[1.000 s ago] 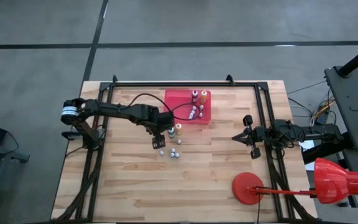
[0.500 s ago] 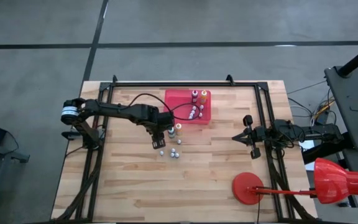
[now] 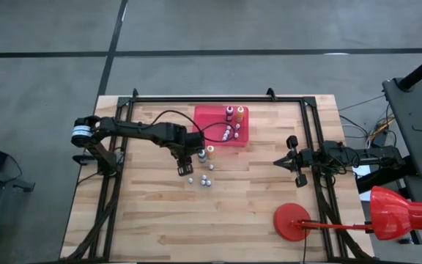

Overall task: Pick & Place food coloring
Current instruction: Put the large orange food coloring bottle into the pink bin

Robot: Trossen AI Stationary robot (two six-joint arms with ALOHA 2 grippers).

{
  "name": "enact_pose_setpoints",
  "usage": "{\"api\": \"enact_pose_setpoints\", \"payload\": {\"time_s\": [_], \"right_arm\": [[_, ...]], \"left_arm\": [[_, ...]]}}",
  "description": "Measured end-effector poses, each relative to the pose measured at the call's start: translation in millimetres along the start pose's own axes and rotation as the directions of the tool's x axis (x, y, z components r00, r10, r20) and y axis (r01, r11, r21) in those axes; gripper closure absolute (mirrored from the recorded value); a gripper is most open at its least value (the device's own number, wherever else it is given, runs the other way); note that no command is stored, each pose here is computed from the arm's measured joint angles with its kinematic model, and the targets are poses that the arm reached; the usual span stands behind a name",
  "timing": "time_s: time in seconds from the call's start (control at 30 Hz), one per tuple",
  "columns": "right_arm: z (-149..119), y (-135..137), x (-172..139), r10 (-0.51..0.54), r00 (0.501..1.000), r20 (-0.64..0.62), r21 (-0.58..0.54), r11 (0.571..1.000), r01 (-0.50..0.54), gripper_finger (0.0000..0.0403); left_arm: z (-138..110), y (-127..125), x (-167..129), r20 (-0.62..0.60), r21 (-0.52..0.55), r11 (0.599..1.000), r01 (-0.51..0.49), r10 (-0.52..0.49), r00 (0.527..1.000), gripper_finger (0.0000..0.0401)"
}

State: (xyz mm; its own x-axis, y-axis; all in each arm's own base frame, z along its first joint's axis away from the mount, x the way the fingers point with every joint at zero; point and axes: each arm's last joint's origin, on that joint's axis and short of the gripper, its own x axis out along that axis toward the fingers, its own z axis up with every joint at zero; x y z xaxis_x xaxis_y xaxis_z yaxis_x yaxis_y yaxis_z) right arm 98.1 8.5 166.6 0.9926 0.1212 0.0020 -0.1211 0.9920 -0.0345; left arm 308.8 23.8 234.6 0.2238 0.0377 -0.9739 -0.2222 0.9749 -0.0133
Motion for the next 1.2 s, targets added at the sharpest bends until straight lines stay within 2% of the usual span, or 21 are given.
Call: {"api": "enact_pose_setpoints", "payload": {"time_s": [0.4, 0.67, 1.2], "right_arm": [[0.0, 0.0, 0.0, 0.0, 1.0, 0.0, 0.0, 1.0, 0.0, 0.0394], [0.0, 0.0, 0.0, 0.0, 1.0, 0.0, 0.0, 1.0, 0.0, 0.0394], [0.0, 0.0, 0.0, 0.0, 1.0, 0.0, 0.0, 1.0, 0.0, 0.0394]], "left_arm": [[11.2, 16.9, -55.2, -0.004, 0.005, 1.0, -0.024, 0.024, 1.0, 0.0306], [21.7, 27.5, -85.9, 0.071, 0.013, 0.999, -0.05, 0.049, 0.996, 0.0306], [24.0, 37.5, -92.7, 0.091, 0.002, 0.997, -0.082, 0.082, 0.993, 0.0306]]}}
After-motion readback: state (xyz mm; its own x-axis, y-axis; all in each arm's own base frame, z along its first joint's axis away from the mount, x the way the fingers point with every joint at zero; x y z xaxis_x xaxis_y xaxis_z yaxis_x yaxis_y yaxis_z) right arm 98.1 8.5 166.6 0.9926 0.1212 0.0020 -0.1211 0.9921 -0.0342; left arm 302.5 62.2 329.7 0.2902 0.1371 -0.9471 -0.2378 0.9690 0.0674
